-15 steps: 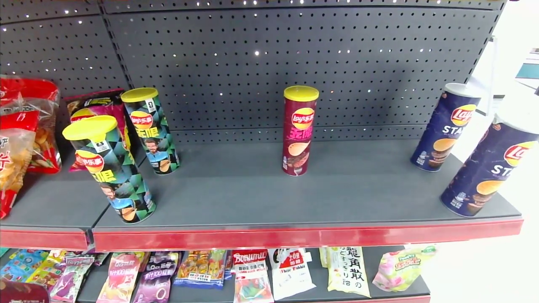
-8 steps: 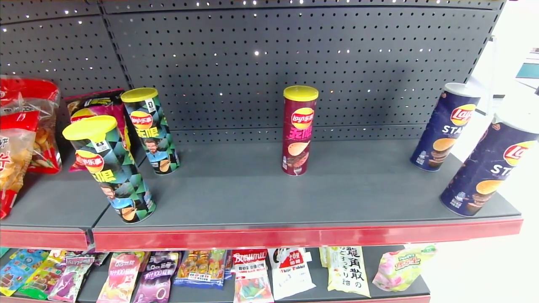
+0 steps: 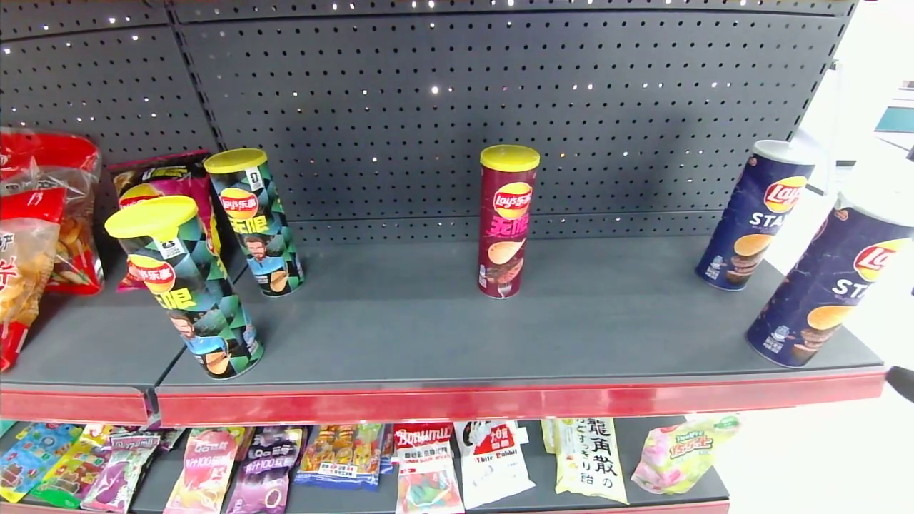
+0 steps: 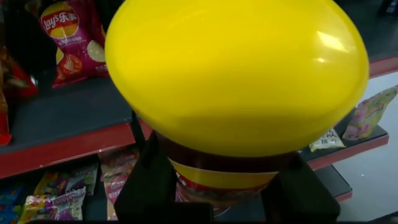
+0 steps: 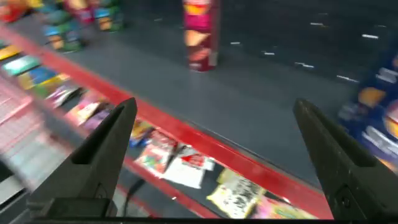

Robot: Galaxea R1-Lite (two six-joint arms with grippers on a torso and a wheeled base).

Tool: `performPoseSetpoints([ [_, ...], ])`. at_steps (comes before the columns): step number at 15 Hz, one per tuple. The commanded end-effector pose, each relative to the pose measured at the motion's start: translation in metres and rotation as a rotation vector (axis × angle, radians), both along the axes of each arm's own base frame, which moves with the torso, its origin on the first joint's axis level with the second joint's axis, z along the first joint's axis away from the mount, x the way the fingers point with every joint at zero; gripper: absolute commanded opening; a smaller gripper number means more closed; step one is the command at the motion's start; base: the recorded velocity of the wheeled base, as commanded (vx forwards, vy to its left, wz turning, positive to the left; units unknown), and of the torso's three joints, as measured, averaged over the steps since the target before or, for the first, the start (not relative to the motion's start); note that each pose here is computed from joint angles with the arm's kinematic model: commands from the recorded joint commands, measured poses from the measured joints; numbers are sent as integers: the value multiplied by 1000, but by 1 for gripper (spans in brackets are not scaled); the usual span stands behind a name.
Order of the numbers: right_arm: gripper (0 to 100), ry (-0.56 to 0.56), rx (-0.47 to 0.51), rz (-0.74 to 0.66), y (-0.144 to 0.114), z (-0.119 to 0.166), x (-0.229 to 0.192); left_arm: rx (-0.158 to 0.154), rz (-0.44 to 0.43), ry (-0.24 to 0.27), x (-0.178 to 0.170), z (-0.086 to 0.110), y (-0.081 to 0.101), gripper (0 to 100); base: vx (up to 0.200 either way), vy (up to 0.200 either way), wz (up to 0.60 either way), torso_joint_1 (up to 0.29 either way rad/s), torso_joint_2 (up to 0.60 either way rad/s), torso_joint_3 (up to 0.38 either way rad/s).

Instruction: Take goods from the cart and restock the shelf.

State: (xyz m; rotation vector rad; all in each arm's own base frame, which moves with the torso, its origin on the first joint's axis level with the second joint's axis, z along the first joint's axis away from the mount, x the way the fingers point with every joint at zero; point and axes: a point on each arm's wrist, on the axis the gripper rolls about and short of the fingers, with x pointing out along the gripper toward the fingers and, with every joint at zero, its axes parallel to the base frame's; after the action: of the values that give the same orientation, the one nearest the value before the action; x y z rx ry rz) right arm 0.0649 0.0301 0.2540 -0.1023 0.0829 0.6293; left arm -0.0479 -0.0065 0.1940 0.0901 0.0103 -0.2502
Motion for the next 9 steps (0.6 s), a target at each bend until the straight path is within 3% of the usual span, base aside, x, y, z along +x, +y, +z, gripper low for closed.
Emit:
performPoseSetpoints([
  [1, 100, 120, -51, 131, 44, 12, 51, -1, -13, 39, 8, 2, 0, 0, 0, 0, 0, 0, 0, 0],
  [4, 100, 150, -49, 160, 79, 23, 96, -3, -42, 47, 9, 0, -1, 0, 0, 0, 0, 0, 0, 0],
  [9, 100, 128, -14, 79, 117, -4, 166, 2, -38, 56, 11, 2, -1, 0, 0, 0, 0, 0, 0, 0],
])
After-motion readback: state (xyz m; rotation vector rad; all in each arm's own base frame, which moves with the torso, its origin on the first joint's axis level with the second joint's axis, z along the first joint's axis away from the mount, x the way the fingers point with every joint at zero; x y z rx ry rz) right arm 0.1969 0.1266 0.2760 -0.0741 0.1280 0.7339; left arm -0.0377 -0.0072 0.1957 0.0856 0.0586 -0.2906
